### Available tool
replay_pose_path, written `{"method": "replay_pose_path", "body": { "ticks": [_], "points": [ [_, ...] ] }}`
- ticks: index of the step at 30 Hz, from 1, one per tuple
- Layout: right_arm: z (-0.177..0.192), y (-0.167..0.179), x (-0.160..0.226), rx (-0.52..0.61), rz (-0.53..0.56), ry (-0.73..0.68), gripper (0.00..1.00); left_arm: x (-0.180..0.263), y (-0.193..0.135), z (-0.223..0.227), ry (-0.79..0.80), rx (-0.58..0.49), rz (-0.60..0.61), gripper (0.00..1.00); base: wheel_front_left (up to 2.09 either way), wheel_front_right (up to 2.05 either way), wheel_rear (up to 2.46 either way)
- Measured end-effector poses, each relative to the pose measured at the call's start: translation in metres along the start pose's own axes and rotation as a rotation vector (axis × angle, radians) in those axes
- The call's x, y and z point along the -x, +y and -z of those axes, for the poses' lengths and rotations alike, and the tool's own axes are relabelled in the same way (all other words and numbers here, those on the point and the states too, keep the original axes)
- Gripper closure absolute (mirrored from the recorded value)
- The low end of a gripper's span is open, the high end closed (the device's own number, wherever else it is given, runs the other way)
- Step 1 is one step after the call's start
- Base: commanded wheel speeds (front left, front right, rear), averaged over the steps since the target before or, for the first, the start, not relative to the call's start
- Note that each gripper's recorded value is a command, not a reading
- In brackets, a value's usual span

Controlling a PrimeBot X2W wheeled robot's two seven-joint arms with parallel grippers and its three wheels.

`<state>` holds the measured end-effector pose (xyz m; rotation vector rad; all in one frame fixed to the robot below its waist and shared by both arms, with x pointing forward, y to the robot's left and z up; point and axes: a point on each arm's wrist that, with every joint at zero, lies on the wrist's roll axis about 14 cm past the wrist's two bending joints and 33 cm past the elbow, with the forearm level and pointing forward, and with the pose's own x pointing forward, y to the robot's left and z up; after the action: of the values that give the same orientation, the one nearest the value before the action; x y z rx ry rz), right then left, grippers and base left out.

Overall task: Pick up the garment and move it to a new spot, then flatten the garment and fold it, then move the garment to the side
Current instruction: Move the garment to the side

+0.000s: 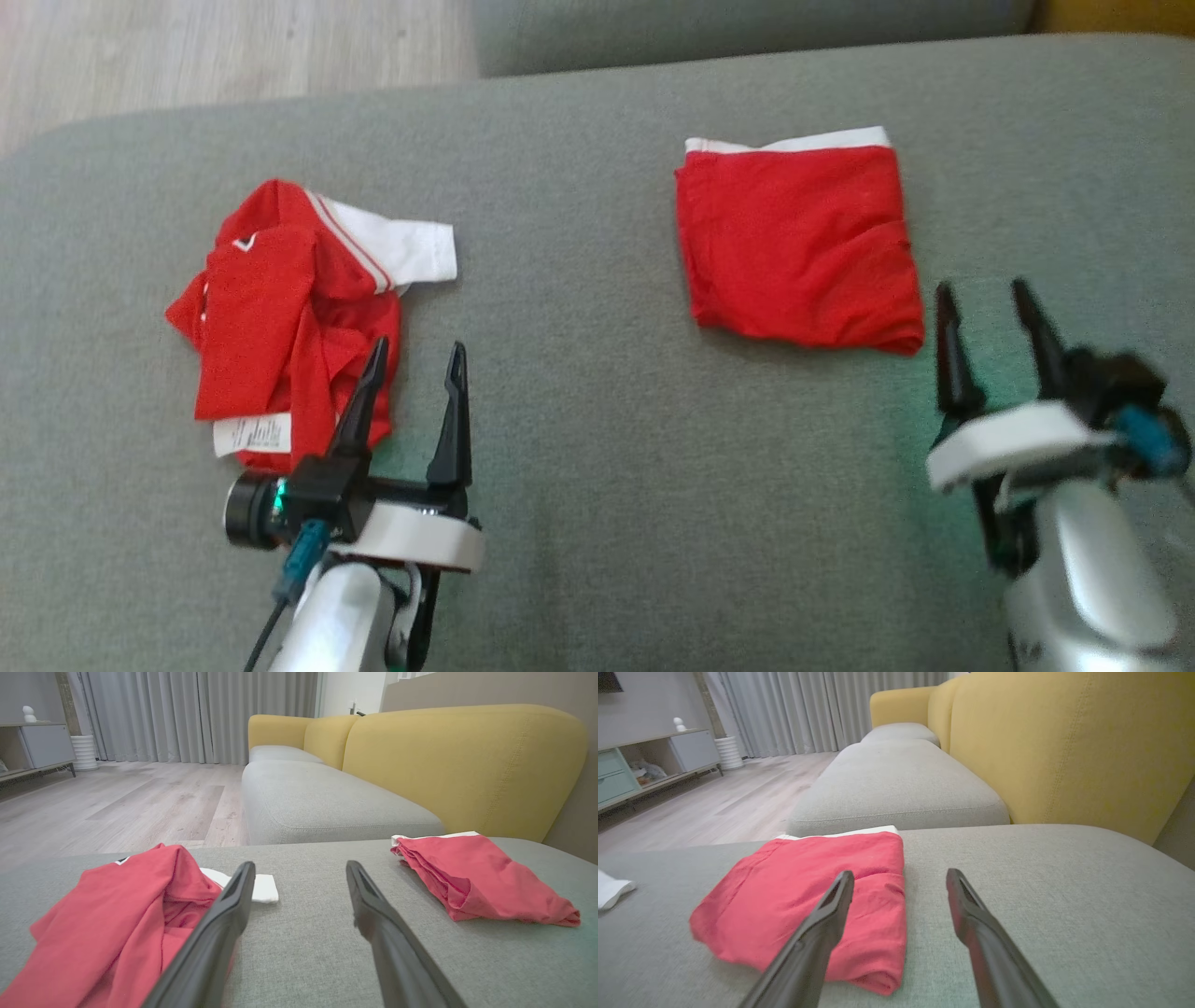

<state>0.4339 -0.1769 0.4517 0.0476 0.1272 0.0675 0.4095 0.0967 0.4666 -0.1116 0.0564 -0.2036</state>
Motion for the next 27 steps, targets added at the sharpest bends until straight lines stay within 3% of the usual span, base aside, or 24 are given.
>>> {"method": "replay_pose_path", "body": {
  "ticks": [7, 12, 20, 21, 22, 27],
  "points": [
    [0.008, -0.008, -0.040, -0.025, 0.024, 0.092, 0.00, -0.011, 0.010, 0.006, 0.013, -0.007, -0.019, 0.00, 0.00, 0.00, 0.00],
    [0.039, -0.008, -0.061, -0.078, 0.025, 0.234, 0.00, -0.017, 0.020, 0.013, 0.032, -0.012, -0.036, 0.00, 0.00, 0.00, 0.00],
    [0.078, 0.018, -0.086, -0.103, -0.069, 0.429, 0.00, -0.021, 0.036, 0.023, 0.059, -0.020, -0.074, 0.00, 0.00, 0.00, 0.00],
    [0.079, 0.019, -0.087, -0.086, -0.082, 0.442, 0.28, -0.021, 0.037, 0.023, 0.058, -0.021, -0.075, 0.00, 0.00, 0.00, 0.00],
    [0.079, 0.019, -0.089, -0.077, -0.092, 0.452, 1.00, -0.021, 0.037, 0.022, 0.057, -0.022, -0.076, 0.00, 0.00, 0.00, 0.00],
    [0.074, 0.021, -0.086, -0.012, -0.138, 0.456, 1.00, -0.021, 0.036, 0.019, 0.048, -0.024, -0.075, 0.00, 0.00, 0.00, 0.00]
  ]
}}
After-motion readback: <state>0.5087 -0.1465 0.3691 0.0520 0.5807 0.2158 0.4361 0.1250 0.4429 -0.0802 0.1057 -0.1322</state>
